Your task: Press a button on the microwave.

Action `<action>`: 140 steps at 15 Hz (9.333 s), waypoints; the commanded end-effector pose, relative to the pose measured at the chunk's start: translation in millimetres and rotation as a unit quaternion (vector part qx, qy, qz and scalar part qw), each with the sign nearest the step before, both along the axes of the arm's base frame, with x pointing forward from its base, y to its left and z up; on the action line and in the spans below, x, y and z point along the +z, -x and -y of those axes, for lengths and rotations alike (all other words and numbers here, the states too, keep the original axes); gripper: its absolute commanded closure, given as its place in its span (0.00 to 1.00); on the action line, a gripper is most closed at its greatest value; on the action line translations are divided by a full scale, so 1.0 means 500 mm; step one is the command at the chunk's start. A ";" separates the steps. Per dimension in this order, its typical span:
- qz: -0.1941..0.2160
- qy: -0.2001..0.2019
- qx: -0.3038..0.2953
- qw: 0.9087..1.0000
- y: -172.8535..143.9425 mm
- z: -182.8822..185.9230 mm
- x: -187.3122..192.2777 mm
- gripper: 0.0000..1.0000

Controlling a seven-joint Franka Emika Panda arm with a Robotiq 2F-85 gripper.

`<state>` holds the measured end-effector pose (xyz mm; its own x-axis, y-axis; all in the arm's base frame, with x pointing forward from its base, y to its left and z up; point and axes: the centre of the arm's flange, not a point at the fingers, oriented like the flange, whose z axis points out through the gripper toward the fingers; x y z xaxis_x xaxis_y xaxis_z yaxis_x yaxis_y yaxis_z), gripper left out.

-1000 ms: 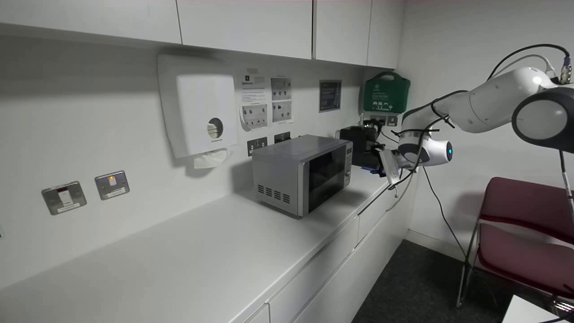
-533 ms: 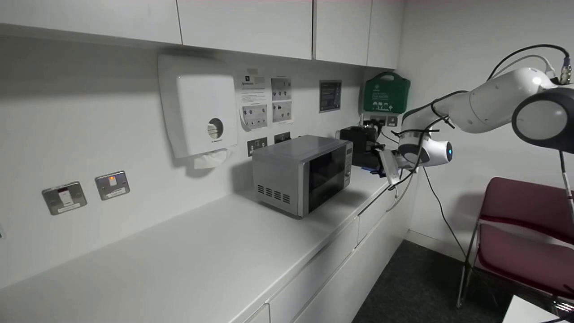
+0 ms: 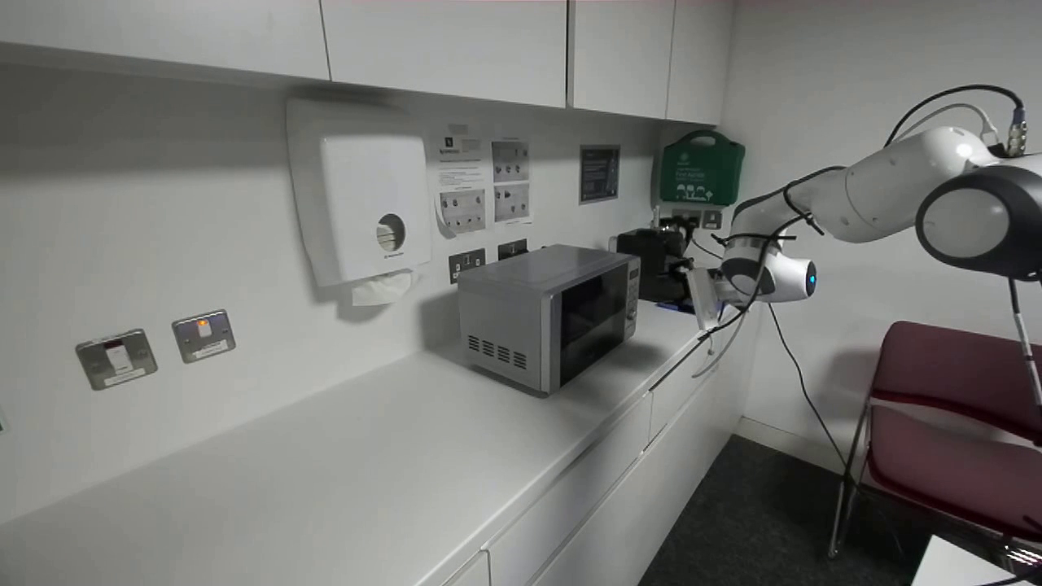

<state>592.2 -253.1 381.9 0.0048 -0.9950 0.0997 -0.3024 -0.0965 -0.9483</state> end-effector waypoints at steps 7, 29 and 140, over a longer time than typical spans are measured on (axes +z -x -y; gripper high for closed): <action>0.039 -0.004 -0.013 0.999 -0.102 0.056 -0.034 1.00; 0.054 0.023 -0.008 0.998 -0.214 0.079 -0.064 1.00; -0.400 0.125 0.013 0.908 0.187 0.058 0.058 1.00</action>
